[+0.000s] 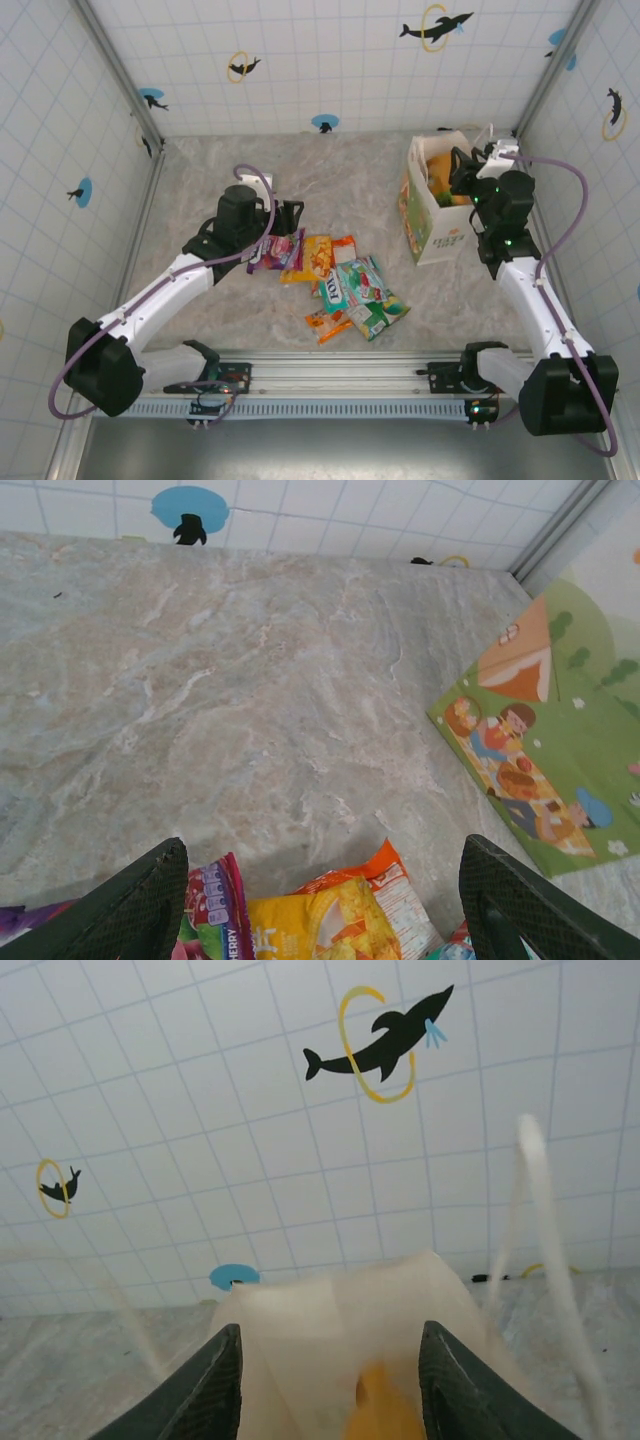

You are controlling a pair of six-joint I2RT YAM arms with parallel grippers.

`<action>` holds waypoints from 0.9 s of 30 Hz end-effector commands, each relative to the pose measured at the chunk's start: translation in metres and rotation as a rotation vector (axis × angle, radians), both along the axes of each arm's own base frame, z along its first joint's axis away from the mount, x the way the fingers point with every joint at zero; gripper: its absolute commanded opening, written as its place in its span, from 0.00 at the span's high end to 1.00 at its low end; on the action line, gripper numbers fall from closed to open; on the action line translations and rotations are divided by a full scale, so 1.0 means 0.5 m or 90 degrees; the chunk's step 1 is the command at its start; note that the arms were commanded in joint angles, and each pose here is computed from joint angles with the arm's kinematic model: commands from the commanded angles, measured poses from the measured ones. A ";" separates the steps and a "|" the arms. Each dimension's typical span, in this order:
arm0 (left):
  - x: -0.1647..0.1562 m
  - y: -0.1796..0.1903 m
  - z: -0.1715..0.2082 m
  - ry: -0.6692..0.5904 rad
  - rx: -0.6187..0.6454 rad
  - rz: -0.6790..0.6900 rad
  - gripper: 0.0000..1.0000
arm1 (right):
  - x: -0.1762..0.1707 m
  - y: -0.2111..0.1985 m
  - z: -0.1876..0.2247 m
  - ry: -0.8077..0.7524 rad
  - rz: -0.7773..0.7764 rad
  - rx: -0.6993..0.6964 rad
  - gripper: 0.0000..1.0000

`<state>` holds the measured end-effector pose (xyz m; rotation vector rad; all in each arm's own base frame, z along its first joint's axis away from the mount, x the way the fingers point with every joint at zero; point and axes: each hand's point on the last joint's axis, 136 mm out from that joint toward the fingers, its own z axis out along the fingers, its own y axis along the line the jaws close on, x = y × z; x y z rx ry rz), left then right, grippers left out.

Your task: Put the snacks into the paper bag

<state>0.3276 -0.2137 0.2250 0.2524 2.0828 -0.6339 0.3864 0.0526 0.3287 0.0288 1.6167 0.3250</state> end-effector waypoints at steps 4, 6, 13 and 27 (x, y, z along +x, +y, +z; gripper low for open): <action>0.004 0.003 0.000 0.026 -0.009 0.021 0.27 | -0.019 0.005 0.011 -0.002 0.011 -0.003 0.49; 0.005 0.002 -0.003 0.039 -0.008 0.023 0.27 | -0.025 0.012 0.017 0.003 0.021 -0.006 0.48; -0.004 0.010 -0.037 0.127 -0.011 0.030 0.27 | -0.068 0.092 0.053 0.042 0.075 -0.066 0.47; -0.008 0.201 -0.204 0.346 -0.140 0.200 0.28 | -0.205 0.333 -0.003 0.185 0.166 -0.083 0.43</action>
